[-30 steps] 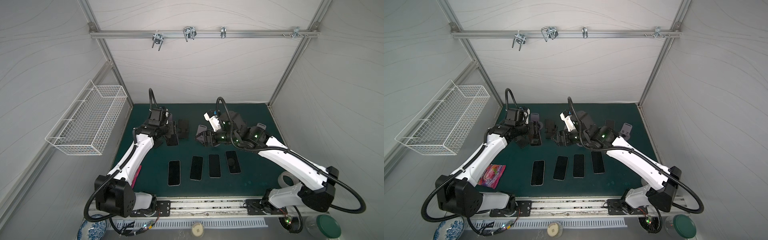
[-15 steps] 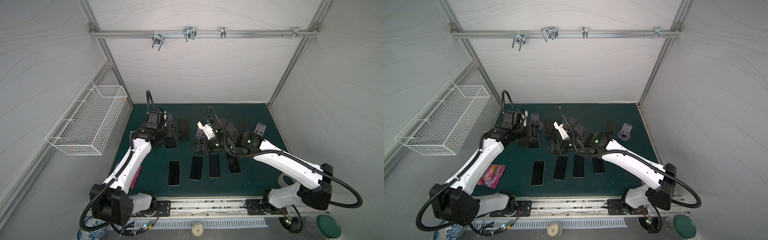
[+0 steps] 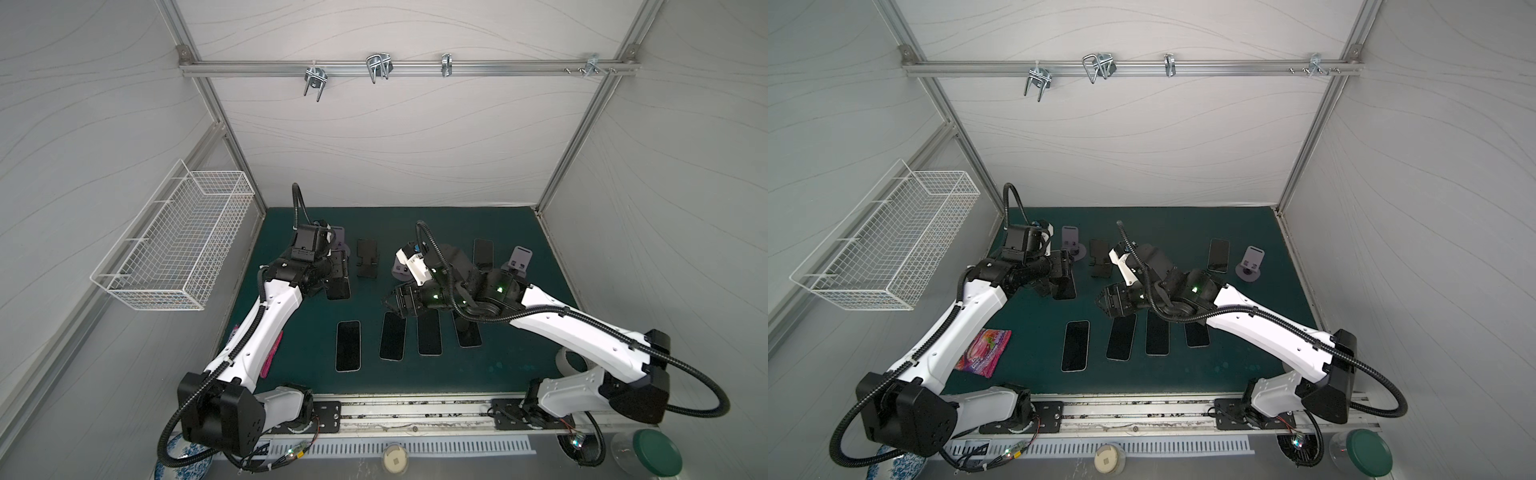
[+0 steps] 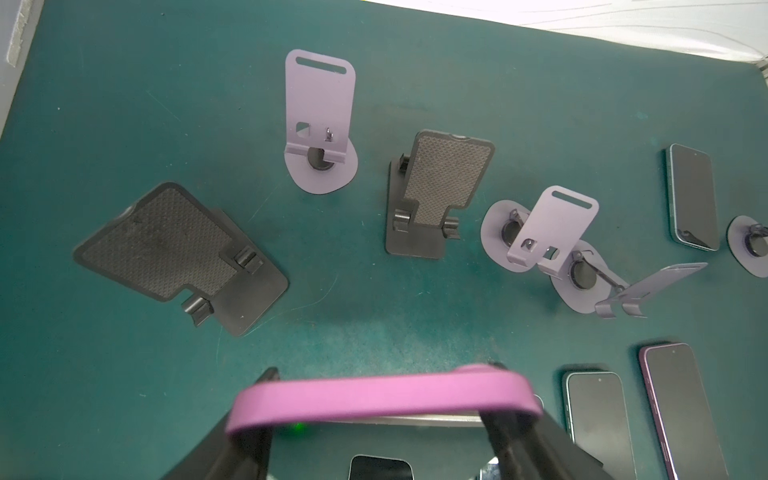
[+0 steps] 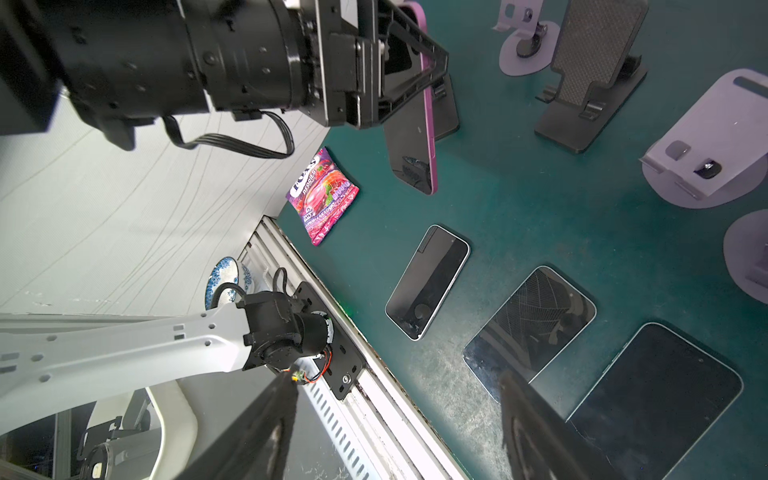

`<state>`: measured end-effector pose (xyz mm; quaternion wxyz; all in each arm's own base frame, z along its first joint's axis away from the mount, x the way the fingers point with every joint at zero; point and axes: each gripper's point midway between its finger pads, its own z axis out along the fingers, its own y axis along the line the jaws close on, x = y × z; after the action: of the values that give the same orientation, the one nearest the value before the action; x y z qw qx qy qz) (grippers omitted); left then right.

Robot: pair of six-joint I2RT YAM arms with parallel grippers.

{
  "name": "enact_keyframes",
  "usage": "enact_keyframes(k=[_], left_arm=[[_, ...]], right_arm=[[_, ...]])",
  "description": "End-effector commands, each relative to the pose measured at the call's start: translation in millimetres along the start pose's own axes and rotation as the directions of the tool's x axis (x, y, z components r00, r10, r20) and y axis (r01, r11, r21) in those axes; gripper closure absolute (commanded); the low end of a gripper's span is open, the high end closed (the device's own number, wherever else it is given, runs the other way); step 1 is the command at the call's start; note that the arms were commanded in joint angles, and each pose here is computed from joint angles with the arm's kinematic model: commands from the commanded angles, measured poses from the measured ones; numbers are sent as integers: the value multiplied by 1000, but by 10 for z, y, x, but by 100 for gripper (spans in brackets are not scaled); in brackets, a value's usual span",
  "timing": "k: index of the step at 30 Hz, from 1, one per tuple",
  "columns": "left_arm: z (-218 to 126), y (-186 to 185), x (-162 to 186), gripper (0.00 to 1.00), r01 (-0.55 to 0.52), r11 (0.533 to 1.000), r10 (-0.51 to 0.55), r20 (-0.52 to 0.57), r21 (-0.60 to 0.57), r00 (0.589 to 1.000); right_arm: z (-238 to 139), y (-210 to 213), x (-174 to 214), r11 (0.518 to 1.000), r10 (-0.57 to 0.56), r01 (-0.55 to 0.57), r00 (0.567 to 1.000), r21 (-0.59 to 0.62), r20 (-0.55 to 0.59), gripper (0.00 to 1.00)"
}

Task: Remove the phone from the phone stand
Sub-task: 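Carry the pink-framed phone with the left gripper toward the robot over the flat phones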

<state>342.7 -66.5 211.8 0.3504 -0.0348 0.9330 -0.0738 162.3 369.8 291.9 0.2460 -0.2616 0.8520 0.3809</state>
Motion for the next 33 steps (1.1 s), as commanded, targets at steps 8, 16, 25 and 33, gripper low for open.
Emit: enact_keyframes(k=[8,16,25,33], left_arm=[[-8,103,-47,41,4,999,-4,5,-32,1000],[83,168,37,41,21,999,-22,-38,-37,999],[186,185,68,41,43,999,-45,-60,-31,997],[313,208,118,41,56,998,-59,-85,-37,995]], right_arm=[[-42,90,-18,999,-36,36,999,-27,-2,22],[20,73,30,999,-35,34,999,-32,-18,22],[76,39,49,998,-56,55,998,-21,-31,22],[115,-18,73,998,-68,67,997,-10,-44,21]])
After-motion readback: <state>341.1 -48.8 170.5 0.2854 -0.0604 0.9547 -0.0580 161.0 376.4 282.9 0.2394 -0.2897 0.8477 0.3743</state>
